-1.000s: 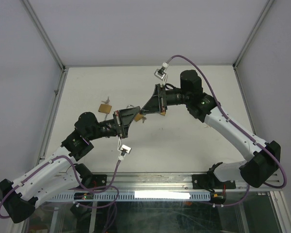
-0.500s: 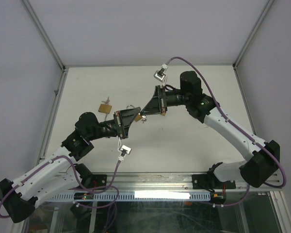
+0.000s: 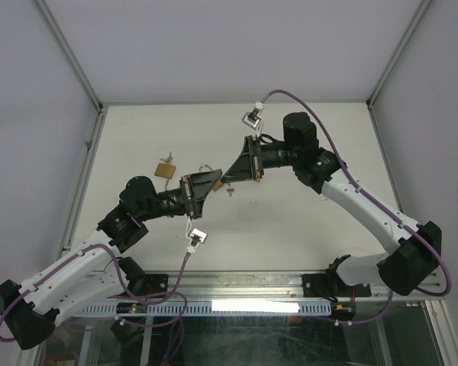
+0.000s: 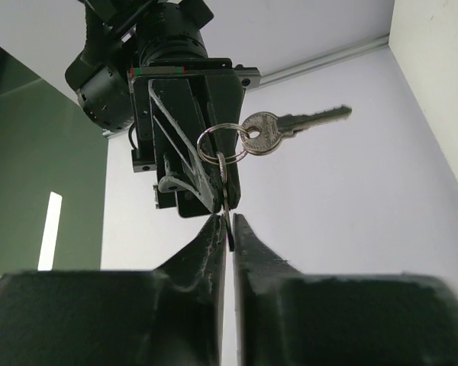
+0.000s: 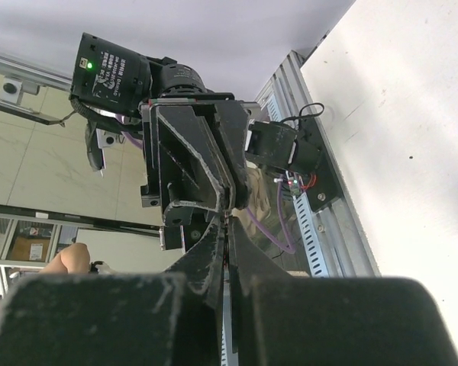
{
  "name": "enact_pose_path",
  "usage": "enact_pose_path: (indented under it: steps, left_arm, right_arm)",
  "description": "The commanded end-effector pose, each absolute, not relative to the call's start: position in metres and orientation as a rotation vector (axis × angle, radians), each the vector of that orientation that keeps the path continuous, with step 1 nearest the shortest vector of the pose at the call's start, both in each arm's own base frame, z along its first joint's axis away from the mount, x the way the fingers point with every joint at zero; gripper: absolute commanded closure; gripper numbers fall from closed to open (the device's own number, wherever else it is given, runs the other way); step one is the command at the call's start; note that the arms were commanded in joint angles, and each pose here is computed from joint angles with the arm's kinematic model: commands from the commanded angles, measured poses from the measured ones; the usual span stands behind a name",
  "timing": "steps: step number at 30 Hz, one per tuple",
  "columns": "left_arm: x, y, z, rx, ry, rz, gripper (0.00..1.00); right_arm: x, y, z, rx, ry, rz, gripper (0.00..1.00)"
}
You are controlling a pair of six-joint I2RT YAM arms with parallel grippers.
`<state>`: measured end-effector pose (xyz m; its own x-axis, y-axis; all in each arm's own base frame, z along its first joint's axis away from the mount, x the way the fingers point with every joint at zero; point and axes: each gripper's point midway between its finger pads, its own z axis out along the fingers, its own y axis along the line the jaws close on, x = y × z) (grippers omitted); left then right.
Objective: Unlock with the key
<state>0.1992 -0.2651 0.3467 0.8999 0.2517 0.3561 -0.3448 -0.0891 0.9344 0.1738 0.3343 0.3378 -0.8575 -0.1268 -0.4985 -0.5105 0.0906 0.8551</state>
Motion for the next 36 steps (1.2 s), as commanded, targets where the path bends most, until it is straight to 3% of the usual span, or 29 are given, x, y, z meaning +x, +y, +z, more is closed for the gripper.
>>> enact_pose_path:
  steps: [1, 2, 3, 6, 10, 16, 19, 23, 24, 26, 27, 31, 34, 36]
  left_arm:
    - [0.208, -0.264, 0.356, 1.566, -0.043, 0.535, 0.69]
    - [0.211, -0.264, 0.356, 1.562, -0.017, 0.531, 0.49]
    - [0.213, -0.262, 0.354, 1.560, 0.016, 0.523, 0.34]
    - [0.222, -0.256, 0.342, 1.589, 0.142, 0.474, 0.02]
    - [0.224, -0.250, 0.310, 1.682, 0.437, 0.235, 0.01]
    - [0.195, -0.261, 0.254, 1.823, 1.034, -0.392, 0.01]
    - [0.186, -0.256, 0.228, 1.901, 1.186, -0.603, 0.01]
    - [0.198, -0.263, 0.269, 1.745, 1.119, -0.797, 0.02]
    - [0.197, -0.271, 0.283, 1.693, 1.118, -0.861, 0.07]
    - [0.193, -0.285, 0.310, 1.580, 1.168, -1.039, 0.28]
    - [0.184, -0.290, 0.320, 1.552, 1.189, -1.164, 0.30]
    - [0.149, -0.292, 0.340, 1.542, 1.165, -1.504, 0.20]
    - [0.147, -0.304, 0.341, 1.534, 1.176, -1.450, 0.23]
    - [0.151, -0.312, 0.347, 1.481, 1.198, -1.431, 0.30]
  right_arm:
    - [0.163, 0.326, 0.360, -0.704, 1.992, 1.794, 1.00]
    - [0.163, 0.325, 0.359, -0.703, 1.992, 1.774, 1.00]
    - [0.163, 0.323, 0.358, -0.705, 1.997, 1.749, 1.00]
    - [0.166, 0.311, 0.350, -0.709, 2.031, 1.656, 1.00]
    - [0.168, 0.293, 0.346, -0.742, 2.046, 1.556, 1.00]
    - [0.174, 0.272, 0.324, -0.840, 2.089, 1.297, 1.00]
    - [0.172, 0.265, 0.318, -0.893, 2.085, 1.233, 1.00]
    - [0.171, 0.263, 0.320, -0.914, 2.053, 1.219, 1.00]
    - [0.171, 0.264, 0.322, -0.922, 2.038, 1.228, 1.00]
    - [0.169, 0.267, 0.329, -0.940, 1.993, 1.248, 1.00]
    - [0.169, 0.268, 0.333, -0.948, 1.970, 1.255, 1.00]
    - [0.167, 0.269, 0.347, -0.958, 1.907, 1.260, 1.00]
    - [0.167, 0.274, 0.350, -0.959, 1.890, 1.272, 1.00]
    - [0.169, 0.278, 0.354, -0.960, 1.867, 1.280, 1.00]
